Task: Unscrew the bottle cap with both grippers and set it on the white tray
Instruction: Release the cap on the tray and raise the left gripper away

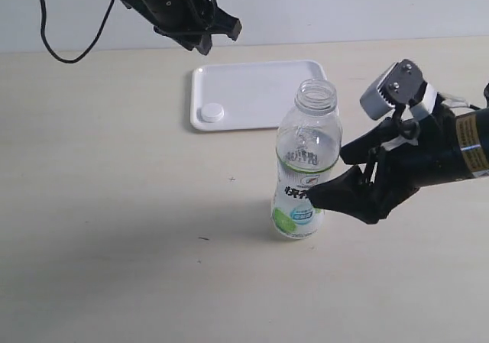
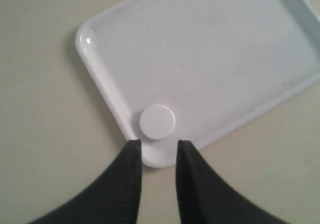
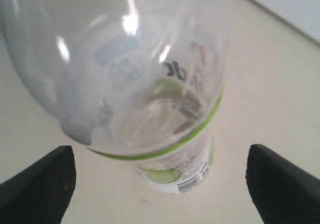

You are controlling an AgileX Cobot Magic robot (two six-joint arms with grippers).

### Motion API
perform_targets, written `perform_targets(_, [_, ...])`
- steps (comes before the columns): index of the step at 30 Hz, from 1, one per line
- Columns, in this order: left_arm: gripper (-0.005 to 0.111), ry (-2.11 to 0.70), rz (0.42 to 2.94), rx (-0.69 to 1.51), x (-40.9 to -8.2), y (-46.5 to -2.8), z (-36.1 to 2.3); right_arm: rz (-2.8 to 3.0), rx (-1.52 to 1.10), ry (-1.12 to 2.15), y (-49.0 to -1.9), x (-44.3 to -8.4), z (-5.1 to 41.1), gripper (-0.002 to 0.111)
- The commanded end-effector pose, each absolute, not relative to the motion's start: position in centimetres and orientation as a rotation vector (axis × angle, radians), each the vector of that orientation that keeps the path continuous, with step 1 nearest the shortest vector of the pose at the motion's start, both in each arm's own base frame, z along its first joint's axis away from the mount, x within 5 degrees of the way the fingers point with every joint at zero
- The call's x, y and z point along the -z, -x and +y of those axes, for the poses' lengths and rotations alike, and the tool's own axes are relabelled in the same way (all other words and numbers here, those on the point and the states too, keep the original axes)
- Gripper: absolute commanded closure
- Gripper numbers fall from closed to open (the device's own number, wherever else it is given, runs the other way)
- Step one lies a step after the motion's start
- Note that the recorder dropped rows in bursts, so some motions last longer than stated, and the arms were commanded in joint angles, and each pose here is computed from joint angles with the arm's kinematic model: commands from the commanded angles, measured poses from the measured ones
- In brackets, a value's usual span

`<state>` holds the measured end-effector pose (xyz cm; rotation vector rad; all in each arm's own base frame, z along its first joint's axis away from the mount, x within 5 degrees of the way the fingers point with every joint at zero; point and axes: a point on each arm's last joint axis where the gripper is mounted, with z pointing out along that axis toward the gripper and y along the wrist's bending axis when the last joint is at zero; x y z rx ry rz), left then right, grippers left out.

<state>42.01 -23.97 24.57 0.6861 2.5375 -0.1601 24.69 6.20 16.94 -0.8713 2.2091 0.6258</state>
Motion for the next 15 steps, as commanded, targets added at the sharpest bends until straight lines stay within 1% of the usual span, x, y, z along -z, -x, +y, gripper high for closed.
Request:
perform_targets(1, [0.106,-0.688,2.583,0.156,-24.9,-40.3,-23.2,2.208,-0.632,0.762,-24.2,-18.8,6.1,0.027])
perform_targets(5, [0.107,-0.687,2.577,0.159,-24.7,-38.7,-22.2,2.194,-0.656,0.675,-23.7,-20.3,6.2,0.032])
perform_targets(10, [0.107,-0.632,2.476,0.237,-25.2,-36.2,-21.0,2.149,-0.693,0.648,-22.9,-21.9,6.4,0.036])
perform_targets(15, [0.107,-0.517,2.329,0.358,-27.0,-32.6,-19.3,2.122,-0.717,0.655,-21.8,-22.6,6.5,0.036])
